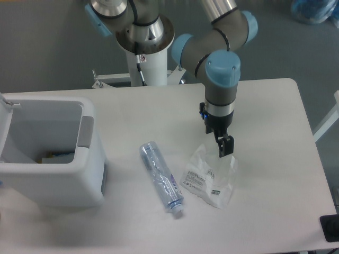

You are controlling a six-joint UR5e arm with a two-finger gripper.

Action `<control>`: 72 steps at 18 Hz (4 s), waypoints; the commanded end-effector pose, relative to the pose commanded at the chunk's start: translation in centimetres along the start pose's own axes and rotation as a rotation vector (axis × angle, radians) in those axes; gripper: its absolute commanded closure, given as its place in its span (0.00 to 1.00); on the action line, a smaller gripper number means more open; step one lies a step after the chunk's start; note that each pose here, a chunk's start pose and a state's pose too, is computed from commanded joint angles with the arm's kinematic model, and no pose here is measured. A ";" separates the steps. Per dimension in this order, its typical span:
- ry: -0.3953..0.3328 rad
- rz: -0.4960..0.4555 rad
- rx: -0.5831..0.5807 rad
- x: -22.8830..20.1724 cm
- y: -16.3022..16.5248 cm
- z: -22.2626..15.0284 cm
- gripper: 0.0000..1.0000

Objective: Place the trash in the trash can
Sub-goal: 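Close the gripper on the clear plastic bag, then lift the bag and carry it over the white trash bin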

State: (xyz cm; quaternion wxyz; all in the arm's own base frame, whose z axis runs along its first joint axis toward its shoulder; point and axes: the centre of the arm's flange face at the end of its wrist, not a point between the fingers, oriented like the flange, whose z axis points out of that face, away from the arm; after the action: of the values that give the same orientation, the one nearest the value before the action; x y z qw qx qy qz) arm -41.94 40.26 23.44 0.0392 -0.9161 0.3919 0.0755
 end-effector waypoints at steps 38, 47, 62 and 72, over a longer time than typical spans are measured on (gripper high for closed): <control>-0.020 -0.183 -0.003 -2.9 -0.4 -4.8 1.00; 0.113 -0.405 0.108 -6.2 -0.1 -23.6 1.00; 0.090 -0.847 0.636 -1.5 -12.2 -37.0 1.00; 0.257 -0.842 0.845 3.6 -20.7 -40.0 1.00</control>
State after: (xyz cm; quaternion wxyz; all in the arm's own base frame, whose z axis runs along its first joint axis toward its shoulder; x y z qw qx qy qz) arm -20.20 46.71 62.52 0.3780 -0.8993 -0.0060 -0.2199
